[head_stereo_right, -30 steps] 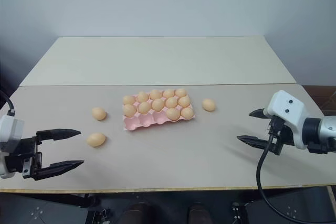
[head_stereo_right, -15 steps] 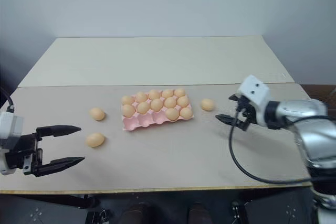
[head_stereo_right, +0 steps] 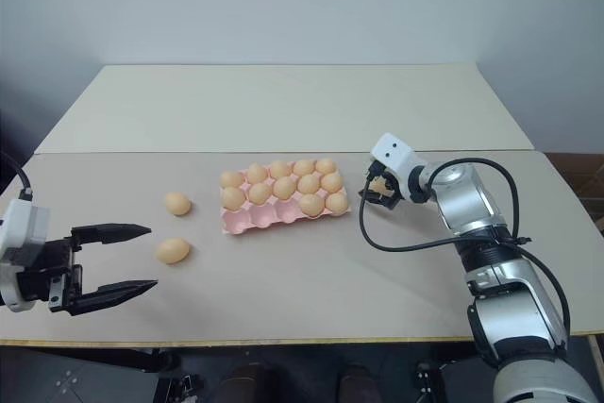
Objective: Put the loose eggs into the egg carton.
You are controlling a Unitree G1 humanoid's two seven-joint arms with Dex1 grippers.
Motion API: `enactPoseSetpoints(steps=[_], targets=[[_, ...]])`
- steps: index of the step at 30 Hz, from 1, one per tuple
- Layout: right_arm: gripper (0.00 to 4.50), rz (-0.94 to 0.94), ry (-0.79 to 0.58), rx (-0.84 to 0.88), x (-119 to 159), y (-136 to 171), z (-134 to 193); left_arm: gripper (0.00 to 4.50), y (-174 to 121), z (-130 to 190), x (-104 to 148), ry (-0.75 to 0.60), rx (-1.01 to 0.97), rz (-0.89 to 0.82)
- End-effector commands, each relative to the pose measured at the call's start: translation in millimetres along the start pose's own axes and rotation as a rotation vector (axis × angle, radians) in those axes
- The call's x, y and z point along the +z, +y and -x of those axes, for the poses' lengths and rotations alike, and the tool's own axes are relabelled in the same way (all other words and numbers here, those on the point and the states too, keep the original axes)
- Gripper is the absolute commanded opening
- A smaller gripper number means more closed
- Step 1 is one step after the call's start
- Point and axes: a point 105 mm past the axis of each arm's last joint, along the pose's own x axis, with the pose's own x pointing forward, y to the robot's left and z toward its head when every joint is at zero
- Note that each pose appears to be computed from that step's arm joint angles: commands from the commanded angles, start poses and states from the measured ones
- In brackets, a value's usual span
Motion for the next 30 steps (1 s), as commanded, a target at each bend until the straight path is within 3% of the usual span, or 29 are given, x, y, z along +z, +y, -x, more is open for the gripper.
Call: enactPoseSetpoints(steps=[1, 3, 6, 12, 14, 17, 22, 25, 30], targets=[[4.46, 0.035, -0.014, -0.006, 6.8, -6.8, 0.7, 4.50, -2.3, 0.2, 6.5, -0.007, -0.001, -0.030], [4.46, 0.033, -0.008, 0.003, 5.1, -6.8, -0.2, 4.50, -2.5, 0.1, 6.4, -0.007, -0.001, -0.030], [3.87, 0.037, -0.015, 0.030, 5.2, -4.7, -0.6, 4.50, -2.6, -0.3, 6.4, -0.008, 0.001, -0.031], [1.85, 0.037, -0.009, 0.041, 5.4, -3.4, -1.3, 4.50, -2.4, -0.6, 6.7, -0.009, 0.002, -0.032], [1.50, 0.050, -0.016, 0.023, 7.2, -5.0, 0.2, 4.50, -2.1, -0.5, 6.9, -0.009, 0.004, -0.032], [1.50, 0.063, -0.059, -0.007, 20.2, -9.0, 8.2, 4.50, -2.1, -0.1, 7.1, -0.008, 0.005, -0.032], [1.50, 0.063, -0.258, -0.018, 74.1, -1.8, 31.8, 4.50, -3.0, 0.8, 6.9, -0.007, 0.005, -0.031], [1.50, 0.024, -0.380, 0.044, 105.9, 21.1, 41.1, 4.50, -4.4, 1.5, 6.5, -0.003, 0.000, -0.031], [1.50, -0.078, -0.485, 0.193, 133.5, 74.7, 36.4, 4.50, -4.2, 2.2, 5.4, -0.002, 0.007, -0.028]])
